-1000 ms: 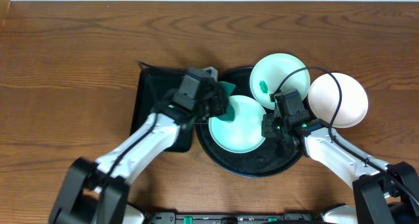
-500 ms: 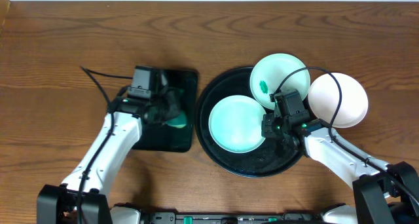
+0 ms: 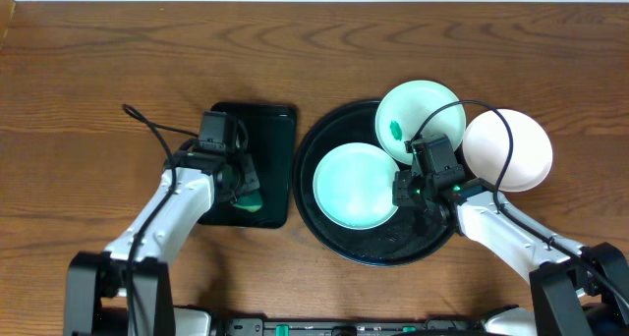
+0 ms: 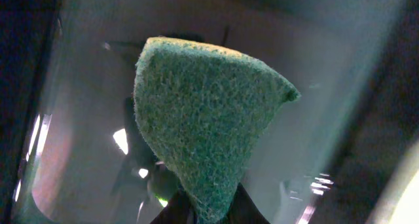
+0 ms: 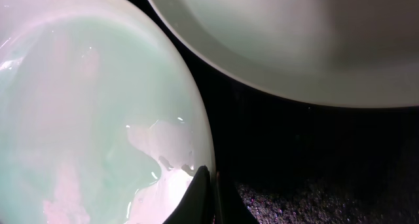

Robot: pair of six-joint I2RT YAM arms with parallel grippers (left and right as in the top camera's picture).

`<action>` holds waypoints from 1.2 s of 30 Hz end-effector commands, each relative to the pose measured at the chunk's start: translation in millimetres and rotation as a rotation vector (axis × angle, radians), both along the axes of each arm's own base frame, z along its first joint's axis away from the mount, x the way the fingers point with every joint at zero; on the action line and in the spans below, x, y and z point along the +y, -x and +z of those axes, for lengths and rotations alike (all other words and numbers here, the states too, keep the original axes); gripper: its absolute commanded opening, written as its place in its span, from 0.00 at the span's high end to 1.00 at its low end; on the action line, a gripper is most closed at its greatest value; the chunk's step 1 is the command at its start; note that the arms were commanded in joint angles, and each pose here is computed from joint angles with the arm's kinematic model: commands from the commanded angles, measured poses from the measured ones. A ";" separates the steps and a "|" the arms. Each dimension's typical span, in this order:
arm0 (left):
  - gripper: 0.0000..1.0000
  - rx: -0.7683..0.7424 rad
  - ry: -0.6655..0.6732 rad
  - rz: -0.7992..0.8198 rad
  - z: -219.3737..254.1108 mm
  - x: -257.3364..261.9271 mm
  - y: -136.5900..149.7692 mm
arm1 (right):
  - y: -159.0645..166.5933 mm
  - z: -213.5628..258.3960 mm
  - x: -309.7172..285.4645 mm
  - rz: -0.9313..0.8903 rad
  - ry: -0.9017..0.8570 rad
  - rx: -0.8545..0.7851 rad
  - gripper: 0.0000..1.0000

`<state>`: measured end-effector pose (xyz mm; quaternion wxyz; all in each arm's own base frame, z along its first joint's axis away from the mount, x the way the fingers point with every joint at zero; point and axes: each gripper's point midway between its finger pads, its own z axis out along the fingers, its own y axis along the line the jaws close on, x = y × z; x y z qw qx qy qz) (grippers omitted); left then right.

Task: Clean dirty plates on tray and stack at the side
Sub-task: 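Carry the green sponge with the left gripper back to the black tray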

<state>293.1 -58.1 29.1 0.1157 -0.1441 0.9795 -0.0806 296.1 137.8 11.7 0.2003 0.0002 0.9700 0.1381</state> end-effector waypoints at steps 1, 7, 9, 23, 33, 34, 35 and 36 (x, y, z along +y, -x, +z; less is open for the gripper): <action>0.91 0.013 -0.049 -0.008 -8.6 8.4 1.4 | 8.0 1.2 12.7 0.038 -0.061 0.026 0.99; 0.70 0.014 -0.044 -0.009 -8.5 7.5 1.1 | 7.9 1.3 12.7 0.038 -0.061 0.026 0.99; 0.62 0.006 -0.043 -0.009 -6.2 7.4 0.1 | 8.0 1.2 12.7 0.038 -0.061 0.026 0.99; 0.50 -0.478 -0.056 0.061 133.7 21.8 -48.9 | 8.1 1.2 12.7 0.038 -0.061 0.027 0.99; 0.20 -0.658 -0.186 0.204 188.6 64.8 -40.5 | 8.0 1.2 12.7 0.038 -0.061 0.026 0.89; 0.20 -0.656 -0.186 0.203 188.0 64.8 -40.6 | 8.0 1.2 12.7 0.038 -0.061 0.026 0.89; 0.20 -0.655 -0.187 0.203 187.5 64.7 -40.7 | 7.8 1.4 12.8 0.038 -0.061 0.026 0.89; 0.20 -0.654 -0.187 0.203 187.3 64.7 -40.8 | 8.0 1.2 12.7 0.038 -0.061 0.026 0.89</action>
